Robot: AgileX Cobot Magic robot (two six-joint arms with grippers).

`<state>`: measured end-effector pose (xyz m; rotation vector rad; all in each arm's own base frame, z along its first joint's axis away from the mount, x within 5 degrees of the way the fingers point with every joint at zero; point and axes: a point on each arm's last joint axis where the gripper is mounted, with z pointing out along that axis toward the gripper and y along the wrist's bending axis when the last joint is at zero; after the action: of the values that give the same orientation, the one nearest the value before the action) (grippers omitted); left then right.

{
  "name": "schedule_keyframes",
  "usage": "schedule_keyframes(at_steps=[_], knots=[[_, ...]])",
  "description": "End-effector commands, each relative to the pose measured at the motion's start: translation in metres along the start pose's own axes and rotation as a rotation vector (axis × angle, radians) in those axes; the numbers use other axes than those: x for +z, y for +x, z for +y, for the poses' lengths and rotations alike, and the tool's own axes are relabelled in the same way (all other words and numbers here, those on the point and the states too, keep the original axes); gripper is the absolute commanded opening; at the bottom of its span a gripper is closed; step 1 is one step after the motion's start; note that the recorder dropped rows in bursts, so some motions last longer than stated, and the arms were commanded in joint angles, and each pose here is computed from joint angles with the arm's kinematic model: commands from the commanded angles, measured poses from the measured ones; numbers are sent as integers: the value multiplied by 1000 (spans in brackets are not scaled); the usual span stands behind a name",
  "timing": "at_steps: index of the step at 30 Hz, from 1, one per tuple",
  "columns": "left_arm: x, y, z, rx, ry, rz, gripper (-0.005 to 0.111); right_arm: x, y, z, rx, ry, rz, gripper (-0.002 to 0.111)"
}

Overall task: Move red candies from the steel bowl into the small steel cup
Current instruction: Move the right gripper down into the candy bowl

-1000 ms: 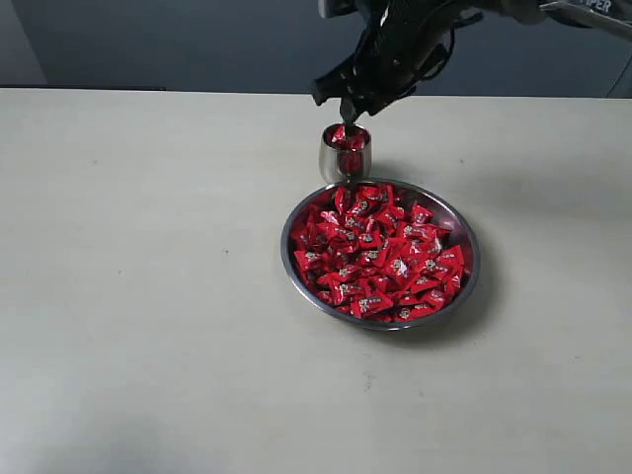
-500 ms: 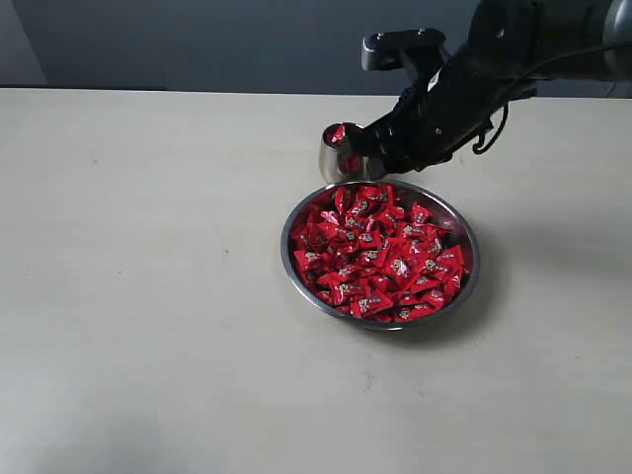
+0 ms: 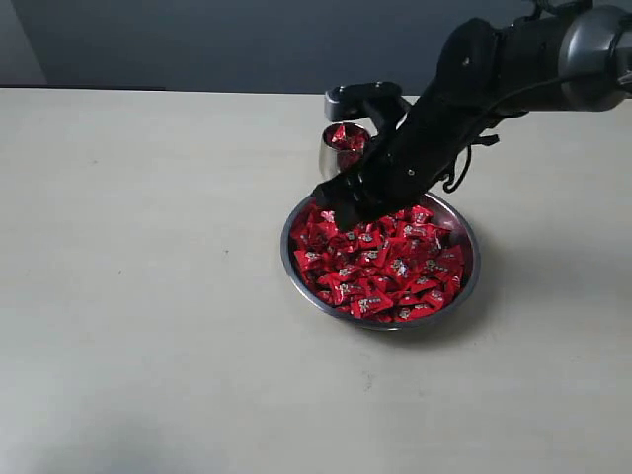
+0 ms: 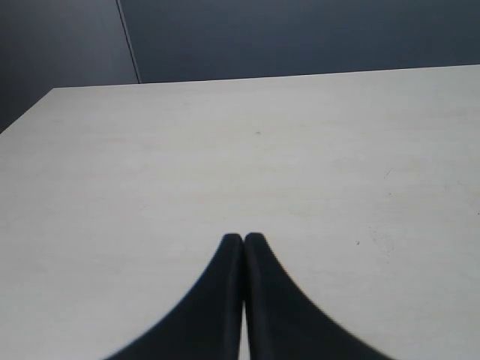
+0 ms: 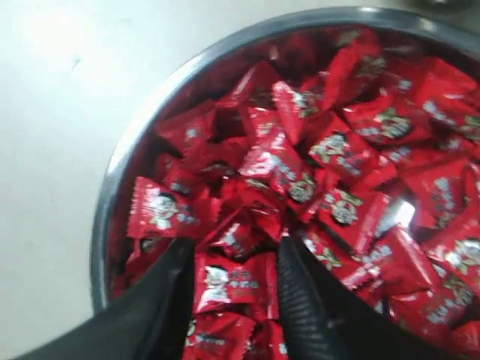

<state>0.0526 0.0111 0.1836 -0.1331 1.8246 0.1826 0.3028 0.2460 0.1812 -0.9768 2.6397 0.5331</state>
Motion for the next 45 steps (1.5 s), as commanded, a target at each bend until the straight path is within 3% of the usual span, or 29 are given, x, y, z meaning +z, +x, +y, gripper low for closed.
schedule_keyframes(at_steps=[1,3,7,20,32,37,45], knots=[[0,1,0,2,5,-8,0,3,-2,21,-250,-43,-13,37],[0,1,0,2,5,-8,0,4,-1,26,-337,-36,-7,37],[0,1,0,2,5,-8,0,5,0,24,-369,-12,9,37],[0,1,0,2,5,-8,0,-17,-21,27,-145,18,84,37],[0,1,0,2,5,-8,0,32,-27,53,-166,21,231,37],[0,1,0,2,5,-8,0,47,-32,49,-113,51,234,37],[0,1,0,2,5,-8,0,56,-37,41,-140,117,239,37]])
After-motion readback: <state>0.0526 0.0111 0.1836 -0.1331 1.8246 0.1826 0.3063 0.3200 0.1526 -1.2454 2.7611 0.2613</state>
